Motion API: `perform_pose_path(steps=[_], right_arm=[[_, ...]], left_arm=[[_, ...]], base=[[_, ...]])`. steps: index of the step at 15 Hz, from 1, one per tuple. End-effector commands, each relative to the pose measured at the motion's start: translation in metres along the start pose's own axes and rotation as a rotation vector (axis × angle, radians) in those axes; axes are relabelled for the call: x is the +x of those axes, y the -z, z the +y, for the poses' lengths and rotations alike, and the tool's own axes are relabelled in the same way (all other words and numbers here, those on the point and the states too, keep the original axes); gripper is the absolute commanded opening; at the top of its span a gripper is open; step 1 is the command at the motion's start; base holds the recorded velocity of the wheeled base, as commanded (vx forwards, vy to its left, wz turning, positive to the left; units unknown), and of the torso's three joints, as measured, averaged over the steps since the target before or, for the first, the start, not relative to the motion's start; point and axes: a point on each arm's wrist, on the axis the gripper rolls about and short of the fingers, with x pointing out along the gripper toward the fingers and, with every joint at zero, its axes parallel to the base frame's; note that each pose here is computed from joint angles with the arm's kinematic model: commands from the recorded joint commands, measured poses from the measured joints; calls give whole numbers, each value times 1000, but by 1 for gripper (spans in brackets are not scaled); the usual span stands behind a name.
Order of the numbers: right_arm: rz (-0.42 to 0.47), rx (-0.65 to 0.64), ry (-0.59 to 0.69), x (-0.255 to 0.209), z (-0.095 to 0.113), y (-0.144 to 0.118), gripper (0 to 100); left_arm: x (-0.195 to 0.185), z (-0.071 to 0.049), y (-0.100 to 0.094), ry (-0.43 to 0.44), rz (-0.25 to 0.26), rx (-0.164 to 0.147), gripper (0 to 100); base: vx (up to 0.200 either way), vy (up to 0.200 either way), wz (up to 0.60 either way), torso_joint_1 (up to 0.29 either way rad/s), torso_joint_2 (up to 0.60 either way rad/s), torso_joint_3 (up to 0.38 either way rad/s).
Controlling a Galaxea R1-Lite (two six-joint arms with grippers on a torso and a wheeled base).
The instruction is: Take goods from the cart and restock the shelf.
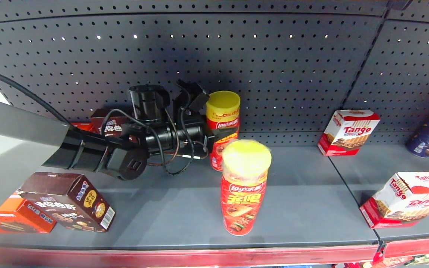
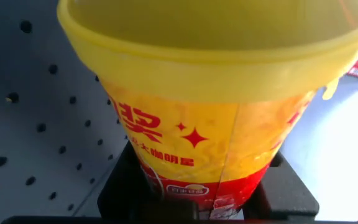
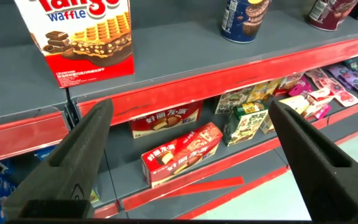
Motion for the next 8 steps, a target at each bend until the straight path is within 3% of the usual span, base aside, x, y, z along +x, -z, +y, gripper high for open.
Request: perform_pose_path(steps=[1, 5, 6, 8], right_arm=[[0, 0, 0, 0, 0, 0, 100], [0, 0, 1, 0, 0, 0, 100], [0, 0, 0, 0, 0, 0, 100], [2, 0, 1, 0, 0, 0, 100]], left_arm=[[-2, -2, 0, 1, 2, 7, 0], [-3, -5, 6, 6, 20, -7, 0], [-3, -5, 7, 6, 22, -8, 100], [-3, -5, 7, -7, 27, -13, 100]], base=[[0, 0, 0, 0, 0, 0], [0, 0, 0, 0, 0, 0], [0, 0, 0, 0, 0, 0], [0, 0, 0, 0, 0, 0]])
